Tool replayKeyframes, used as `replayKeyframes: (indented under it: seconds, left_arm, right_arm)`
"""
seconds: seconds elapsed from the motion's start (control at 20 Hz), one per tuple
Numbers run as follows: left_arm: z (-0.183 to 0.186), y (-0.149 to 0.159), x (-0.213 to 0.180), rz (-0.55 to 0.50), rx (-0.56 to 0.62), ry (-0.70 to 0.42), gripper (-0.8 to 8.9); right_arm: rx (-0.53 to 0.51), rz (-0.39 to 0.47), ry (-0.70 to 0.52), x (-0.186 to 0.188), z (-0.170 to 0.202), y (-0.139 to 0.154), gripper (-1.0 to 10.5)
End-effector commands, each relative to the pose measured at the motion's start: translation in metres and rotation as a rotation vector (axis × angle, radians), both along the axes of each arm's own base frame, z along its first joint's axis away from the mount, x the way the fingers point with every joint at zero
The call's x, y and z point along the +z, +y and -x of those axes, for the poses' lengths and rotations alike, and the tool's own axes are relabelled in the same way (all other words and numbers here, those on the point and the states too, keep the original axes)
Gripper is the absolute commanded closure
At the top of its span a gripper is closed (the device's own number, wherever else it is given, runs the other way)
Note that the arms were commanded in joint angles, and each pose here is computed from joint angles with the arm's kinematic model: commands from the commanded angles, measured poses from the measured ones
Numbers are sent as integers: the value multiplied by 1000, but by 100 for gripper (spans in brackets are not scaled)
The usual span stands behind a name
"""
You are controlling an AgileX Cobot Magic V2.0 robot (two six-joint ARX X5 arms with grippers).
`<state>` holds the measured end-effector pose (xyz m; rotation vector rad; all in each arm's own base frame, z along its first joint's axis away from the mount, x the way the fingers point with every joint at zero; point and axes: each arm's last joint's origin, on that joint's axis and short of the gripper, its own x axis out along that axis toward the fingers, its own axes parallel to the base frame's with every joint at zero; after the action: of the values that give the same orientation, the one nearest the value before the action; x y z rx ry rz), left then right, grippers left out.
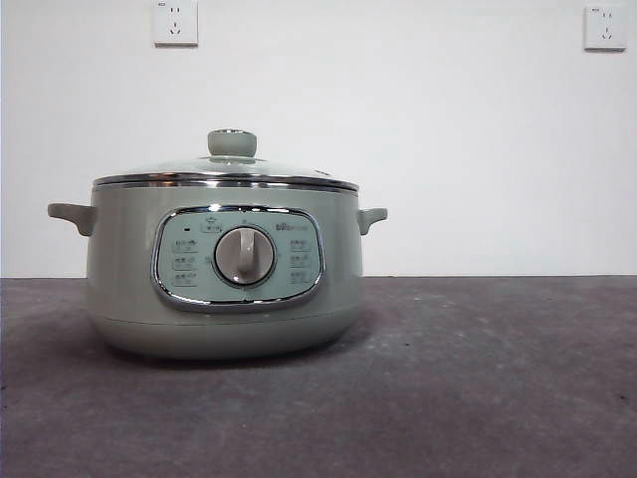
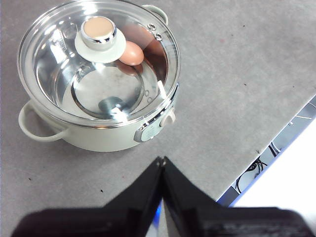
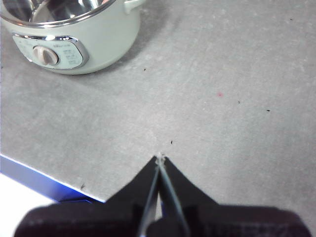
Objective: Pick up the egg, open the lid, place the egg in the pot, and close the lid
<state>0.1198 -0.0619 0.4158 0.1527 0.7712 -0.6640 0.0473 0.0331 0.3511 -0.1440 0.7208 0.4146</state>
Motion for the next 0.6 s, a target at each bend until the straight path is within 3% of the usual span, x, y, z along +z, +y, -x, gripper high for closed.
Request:
replayKeyframes:
  seconds: [0.05, 0.35, 0.6]
  left_arm:
    - [-1, 0, -1, 0, 2, 7, 817]
    - [-6, -2, -3, -10, 6, 21, 817]
    - [-15, -6, -1, -4, -8, -36, 817]
  right_arm:
    - [-9, -8, 10, -2, 0, 1, 946]
    - [-9, -8, 10, -2, 0, 1, 946]
    - [-9, -8, 10, -2, 0, 1, 946]
